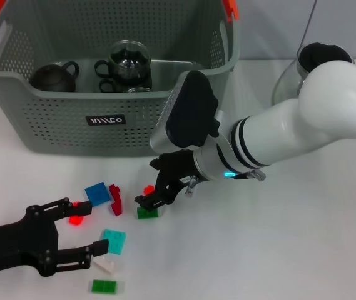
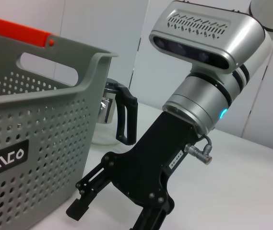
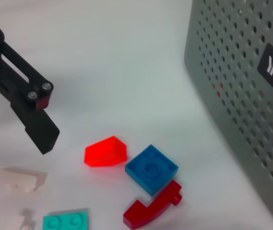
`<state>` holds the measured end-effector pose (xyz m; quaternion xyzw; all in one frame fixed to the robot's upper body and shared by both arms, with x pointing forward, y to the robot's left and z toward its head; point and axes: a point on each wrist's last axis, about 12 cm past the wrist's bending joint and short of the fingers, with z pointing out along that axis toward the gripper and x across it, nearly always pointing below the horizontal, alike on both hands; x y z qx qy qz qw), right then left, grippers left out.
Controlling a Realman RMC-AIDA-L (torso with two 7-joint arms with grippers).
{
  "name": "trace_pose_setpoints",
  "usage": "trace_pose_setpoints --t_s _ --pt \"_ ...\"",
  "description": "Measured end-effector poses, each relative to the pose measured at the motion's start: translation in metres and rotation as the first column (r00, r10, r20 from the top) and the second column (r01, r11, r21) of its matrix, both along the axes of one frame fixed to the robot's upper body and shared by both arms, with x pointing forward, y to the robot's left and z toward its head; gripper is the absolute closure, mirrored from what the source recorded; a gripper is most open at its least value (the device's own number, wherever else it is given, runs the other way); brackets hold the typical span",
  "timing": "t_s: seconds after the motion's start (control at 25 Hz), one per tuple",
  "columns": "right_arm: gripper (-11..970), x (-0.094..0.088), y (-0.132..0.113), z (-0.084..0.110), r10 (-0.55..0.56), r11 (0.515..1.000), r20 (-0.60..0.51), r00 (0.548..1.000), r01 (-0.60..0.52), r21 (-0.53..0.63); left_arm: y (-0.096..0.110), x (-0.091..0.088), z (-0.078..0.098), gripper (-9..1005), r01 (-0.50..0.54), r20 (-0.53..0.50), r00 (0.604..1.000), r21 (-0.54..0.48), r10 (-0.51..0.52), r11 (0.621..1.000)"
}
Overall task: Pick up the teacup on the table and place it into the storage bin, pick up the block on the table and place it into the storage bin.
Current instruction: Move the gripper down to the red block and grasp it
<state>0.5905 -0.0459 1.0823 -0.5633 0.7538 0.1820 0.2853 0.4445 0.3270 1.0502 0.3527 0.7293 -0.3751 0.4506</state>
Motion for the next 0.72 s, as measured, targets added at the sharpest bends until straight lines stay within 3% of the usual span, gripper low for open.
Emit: trace_pose_setpoints --t_s 0.48,0.68,0.72 --pt "250 -0.003 0.002 -0.01 -0.03 0.999 0.03 0.999 0.029 0.014 -0.001 0.003 0.0 153 0.009 -0.001 1.0 -0.002 -0.009 1.0" --pt "442 -0.005 0.002 -0.013 -0.034 0.999 0.027 0.999 0.034 0.017 -0.001 0.003 0.001 153 0.01 -0.001 1.0 -0.003 -0.01 1.0" --pt "443 -0.006 0.001 -0.014 -0.036 0.999 0.024 0.999 0.035 0.017 -0.001 0.004 0.001 153 0.01 -0.001 1.0 -0.002 -0.01 1.0"
